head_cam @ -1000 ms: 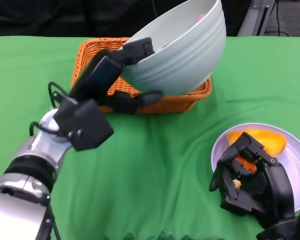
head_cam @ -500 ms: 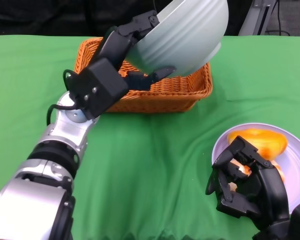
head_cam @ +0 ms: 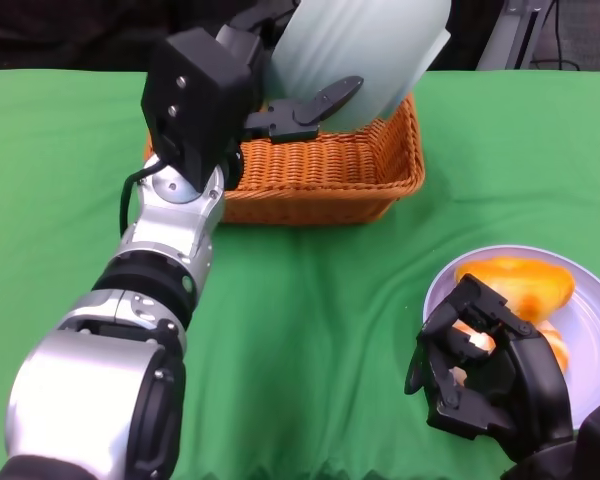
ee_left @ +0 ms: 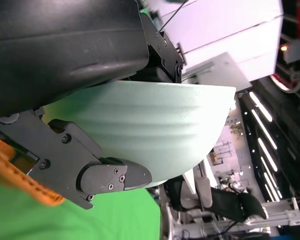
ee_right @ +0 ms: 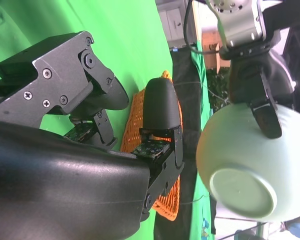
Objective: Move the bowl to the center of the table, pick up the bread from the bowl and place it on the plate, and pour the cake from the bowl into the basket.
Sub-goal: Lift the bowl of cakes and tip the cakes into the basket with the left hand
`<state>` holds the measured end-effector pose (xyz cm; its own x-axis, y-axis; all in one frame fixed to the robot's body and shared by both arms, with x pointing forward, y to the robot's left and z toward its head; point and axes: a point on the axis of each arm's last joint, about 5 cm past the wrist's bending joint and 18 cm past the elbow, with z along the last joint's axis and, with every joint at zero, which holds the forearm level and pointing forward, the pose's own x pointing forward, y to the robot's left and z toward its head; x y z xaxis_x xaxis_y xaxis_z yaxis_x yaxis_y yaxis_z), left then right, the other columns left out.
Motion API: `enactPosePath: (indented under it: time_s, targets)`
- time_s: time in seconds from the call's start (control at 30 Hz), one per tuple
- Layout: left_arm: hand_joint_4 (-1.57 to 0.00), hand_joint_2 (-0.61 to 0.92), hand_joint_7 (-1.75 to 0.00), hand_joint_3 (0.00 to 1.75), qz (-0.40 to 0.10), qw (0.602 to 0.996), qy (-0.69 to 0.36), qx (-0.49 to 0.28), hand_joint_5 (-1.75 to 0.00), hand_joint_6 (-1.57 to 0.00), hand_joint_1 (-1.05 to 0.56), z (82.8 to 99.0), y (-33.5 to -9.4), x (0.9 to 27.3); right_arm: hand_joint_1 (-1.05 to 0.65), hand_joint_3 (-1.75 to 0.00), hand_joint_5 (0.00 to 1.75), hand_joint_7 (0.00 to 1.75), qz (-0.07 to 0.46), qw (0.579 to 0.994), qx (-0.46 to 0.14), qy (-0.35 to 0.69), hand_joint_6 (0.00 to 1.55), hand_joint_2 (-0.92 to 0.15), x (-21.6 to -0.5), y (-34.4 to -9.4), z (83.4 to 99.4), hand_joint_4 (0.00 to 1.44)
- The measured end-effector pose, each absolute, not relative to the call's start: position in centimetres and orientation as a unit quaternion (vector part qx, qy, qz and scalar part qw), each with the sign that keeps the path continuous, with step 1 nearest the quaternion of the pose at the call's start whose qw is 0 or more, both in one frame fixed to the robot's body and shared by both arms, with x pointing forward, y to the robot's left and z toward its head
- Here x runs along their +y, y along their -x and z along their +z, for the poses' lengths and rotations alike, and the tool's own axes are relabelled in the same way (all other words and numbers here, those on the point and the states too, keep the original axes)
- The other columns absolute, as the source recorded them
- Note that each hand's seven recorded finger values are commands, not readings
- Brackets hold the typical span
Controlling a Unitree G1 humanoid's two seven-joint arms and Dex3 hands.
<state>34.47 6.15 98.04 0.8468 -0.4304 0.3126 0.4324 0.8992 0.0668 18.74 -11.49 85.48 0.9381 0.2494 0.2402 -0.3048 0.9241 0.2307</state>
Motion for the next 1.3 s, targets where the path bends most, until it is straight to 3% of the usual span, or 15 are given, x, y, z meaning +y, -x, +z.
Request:
enactPosePath:
  time_s: [0.03,0.17,0.37,0.83,1.3]
  targets:
    - [-0.71,0.7,-1.58,0.89,-0.228,0.962,0.023,-0.15,-1.75,-0.62,-0.14,98.0,-34.5,6.0,0.04,-1.27,1.75,1.71,0.142,0.975,-0.104,-0.133,0.54,-0.52,-11.5,-18.7,85.5,0.81]
    - [-0.7,0.56,-1.59,1.13,-0.247,0.958,0.099,-0.106,-1.75,-0.64,-0.11,98.1,-34.8,5.7,0.05,-1.26,1.75,1.7,0.143,0.976,-0.103,-0.131,0.55,-0.52,-11.5,-18.7,85.5,0.81]
    - [-0.69,0.57,-1.55,1.08,-0.26,0.945,0.188,-0.064,-1.75,-0.68,-0.14,99.2,-35.3,5.2,0.06,-1.25,1.75,1.68,0.143,0.975,-0.104,-0.131,0.57,-0.53,-11.5,-18.7,85.5,0.81]
    - [-0.73,0.59,-1.48,1.06,-0.244,0.923,0.297,0.016,-1.75,-0.77,-0.05,98.2,-35.3,5.1,0.04,-1.25,1.75,1.66,0.146,0.974,-0.106,-0.137,0.59,-0.51,-11.6,-18.7,85.5,0.82]
    - [-0.75,0.58,-1.48,1.11,-0.232,0.904,0.356,0.046,-1.75,-0.77,-0.05,97.9,-35.2,4.9,0.04,-1.27,1.75,1.66,0.145,0.974,-0.109,-0.138,0.59,-0.52,-11.7,-18.8,85.6,0.83]
